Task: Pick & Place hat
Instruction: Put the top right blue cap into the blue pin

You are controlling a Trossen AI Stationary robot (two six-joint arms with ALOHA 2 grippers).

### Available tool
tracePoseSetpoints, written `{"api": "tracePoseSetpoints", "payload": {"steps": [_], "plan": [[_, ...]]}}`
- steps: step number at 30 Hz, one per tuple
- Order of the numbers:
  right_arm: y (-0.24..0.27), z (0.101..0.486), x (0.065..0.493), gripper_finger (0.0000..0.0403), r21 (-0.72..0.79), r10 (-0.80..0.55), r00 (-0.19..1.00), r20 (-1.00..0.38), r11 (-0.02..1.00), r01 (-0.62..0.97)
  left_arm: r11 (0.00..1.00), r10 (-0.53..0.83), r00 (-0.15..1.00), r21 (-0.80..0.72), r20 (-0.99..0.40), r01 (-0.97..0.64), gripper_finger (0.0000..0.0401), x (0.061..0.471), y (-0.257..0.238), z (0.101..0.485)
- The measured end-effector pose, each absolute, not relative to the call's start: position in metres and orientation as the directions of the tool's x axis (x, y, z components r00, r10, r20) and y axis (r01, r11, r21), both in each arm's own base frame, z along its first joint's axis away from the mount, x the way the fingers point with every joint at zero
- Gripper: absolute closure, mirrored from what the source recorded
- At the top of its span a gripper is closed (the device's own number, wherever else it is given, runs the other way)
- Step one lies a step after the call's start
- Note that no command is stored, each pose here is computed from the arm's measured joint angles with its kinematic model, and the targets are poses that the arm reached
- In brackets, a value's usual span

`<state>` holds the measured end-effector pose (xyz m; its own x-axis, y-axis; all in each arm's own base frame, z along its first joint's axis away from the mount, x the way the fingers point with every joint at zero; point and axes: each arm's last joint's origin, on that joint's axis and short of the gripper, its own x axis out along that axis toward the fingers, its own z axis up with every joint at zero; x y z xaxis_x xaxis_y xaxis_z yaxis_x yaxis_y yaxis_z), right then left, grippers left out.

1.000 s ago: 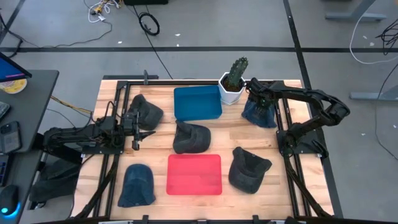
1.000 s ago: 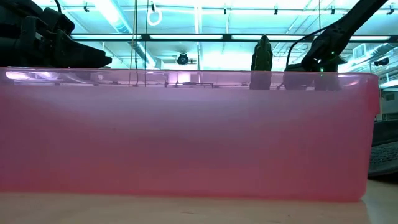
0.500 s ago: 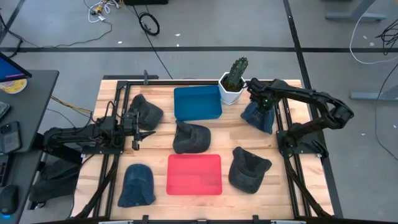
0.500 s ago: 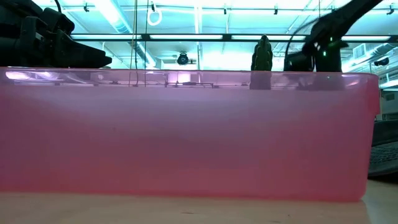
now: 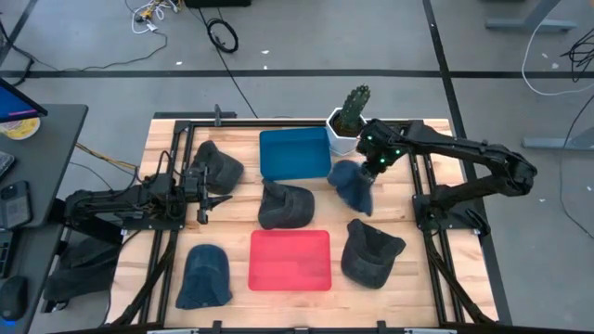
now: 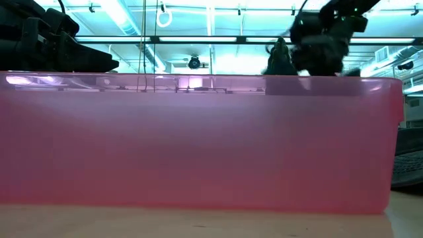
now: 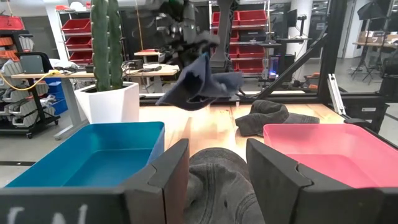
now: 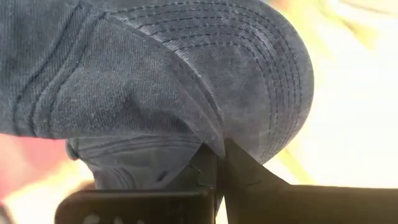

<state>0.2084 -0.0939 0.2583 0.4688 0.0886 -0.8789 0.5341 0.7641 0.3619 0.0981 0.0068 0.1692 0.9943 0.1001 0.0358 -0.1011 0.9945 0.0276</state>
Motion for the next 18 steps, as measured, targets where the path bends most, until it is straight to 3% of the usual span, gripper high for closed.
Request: {"api": "tracePoseSetpoints", "payload": {"steps": [9,18], "plan": [[-0.088,0.299,0.241,0.0402,0.455,-0.013,0.685,-0.729,0.738,0.499,0.995,0.1,0.994,0.028,0.036,-0.101,0.0236,0.098,0.007,0.169],[-0.108,0.303,0.287,0.0401,0.467,-0.019,0.693,-0.72,0.726,0.505,0.995,0.1,0.994,0.028,0.036,-0.101,0.0236,0.098,0.007,0.169]]}}
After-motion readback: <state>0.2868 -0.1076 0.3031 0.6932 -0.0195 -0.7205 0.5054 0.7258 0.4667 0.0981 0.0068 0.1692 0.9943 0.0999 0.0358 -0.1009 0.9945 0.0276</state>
